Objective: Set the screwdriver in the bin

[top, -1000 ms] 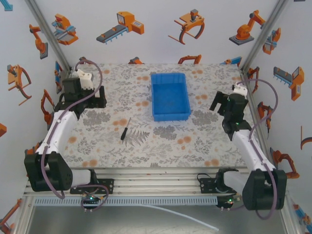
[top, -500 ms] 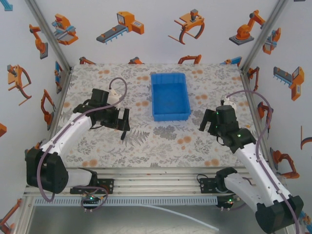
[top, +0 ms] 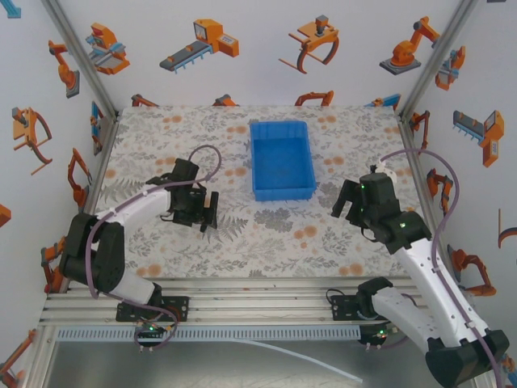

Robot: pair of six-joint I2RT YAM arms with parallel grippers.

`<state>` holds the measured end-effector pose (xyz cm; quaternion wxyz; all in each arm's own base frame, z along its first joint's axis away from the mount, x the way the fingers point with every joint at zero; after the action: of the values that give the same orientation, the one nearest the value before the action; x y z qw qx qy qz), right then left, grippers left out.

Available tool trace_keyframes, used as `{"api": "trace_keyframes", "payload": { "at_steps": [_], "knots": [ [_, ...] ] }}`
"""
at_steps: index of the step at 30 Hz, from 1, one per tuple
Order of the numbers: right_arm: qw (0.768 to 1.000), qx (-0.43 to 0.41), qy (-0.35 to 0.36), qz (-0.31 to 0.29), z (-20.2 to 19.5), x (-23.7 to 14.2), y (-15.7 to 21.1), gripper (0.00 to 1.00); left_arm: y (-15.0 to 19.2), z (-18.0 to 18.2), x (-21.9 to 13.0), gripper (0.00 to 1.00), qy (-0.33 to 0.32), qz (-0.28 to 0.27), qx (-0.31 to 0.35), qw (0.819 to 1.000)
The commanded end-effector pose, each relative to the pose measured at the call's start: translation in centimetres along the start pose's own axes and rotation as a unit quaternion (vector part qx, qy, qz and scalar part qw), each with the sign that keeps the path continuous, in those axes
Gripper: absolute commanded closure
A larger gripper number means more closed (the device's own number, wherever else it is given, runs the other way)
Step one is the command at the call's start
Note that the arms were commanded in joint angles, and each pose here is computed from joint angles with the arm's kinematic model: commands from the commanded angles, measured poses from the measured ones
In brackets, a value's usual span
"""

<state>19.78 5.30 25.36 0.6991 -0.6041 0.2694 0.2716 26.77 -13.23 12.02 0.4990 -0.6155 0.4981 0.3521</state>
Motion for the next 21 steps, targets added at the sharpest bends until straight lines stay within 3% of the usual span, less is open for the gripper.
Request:
{"api": "trace_keyframes", "payload": {
  "at_steps": [1,16,21],
  "knots": [
    [1.0,0.014,0.001,-0.014,-0.1,-0.8,-0.3,0.17,-0.6,0.0,0.4,0.22,-0.02,-0.016,-0.017,1.0],
    [0.999,0.019,0.006,-0.035,-1.7,-3.5,1.6,0.17,-0.9,-0.6,3.6,0.36,-0.091,0.003,0.01,0.996],
    [0.999,0.014,0.009,-0.04,-1.8,-3.7,1.5,0.17,-0.8,-0.7,4.0,0.47,-0.108,0.004,0.022,0.994]
  ]
}}
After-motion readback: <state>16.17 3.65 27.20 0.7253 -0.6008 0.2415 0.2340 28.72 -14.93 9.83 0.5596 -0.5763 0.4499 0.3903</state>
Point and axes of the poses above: each hand's point on the last joint's axis, 136 mm out from that joint toward the fingers, its own x axis out along the fingers, its own z axis along the line the jaws close on, y = z × x, the point moved 7 cm from there along -x, back along the fingers, and after that the axes turned 11 degrees about -x, right-handed, at the moved point
